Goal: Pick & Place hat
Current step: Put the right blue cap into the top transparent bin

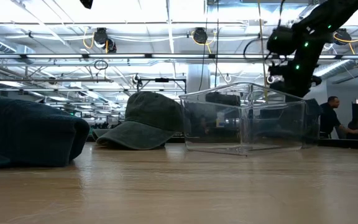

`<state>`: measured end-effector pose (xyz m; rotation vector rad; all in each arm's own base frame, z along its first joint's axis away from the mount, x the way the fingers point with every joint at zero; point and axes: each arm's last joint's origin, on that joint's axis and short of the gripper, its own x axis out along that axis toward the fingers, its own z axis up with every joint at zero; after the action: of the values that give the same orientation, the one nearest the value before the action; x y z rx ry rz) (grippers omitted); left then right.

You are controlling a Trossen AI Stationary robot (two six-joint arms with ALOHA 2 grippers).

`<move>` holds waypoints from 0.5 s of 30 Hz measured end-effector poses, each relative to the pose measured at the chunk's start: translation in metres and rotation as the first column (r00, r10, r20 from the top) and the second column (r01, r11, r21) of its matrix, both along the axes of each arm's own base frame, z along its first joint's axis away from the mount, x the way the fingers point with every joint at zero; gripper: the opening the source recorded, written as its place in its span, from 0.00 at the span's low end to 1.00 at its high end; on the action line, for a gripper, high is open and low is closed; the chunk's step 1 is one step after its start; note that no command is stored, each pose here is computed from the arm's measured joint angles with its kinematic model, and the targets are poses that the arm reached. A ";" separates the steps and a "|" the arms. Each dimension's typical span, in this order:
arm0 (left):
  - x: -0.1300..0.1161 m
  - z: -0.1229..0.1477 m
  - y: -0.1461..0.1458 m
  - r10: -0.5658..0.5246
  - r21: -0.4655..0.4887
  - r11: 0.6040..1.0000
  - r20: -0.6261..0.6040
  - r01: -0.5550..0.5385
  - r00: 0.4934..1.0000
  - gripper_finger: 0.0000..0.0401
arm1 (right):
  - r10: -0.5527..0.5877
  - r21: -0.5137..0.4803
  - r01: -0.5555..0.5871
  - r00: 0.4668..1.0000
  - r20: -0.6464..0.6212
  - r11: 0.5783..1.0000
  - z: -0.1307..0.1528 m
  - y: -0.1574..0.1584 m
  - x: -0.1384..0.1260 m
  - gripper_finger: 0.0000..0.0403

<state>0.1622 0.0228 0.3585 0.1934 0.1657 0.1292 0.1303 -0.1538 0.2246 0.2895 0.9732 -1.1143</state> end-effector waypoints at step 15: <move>0.000 0.000 0.000 0.000 0.000 1.000 0.000 0.000 1.000 0.10 | 0.142 0.201 -0.190 0.963 0.230 0.961 0.011 0.034 -0.002 0.00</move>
<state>0.1622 0.0228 0.3585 0.1935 0.1658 0.1292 0.1286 -0.1196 0.2359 0.4892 0.9113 -0.8026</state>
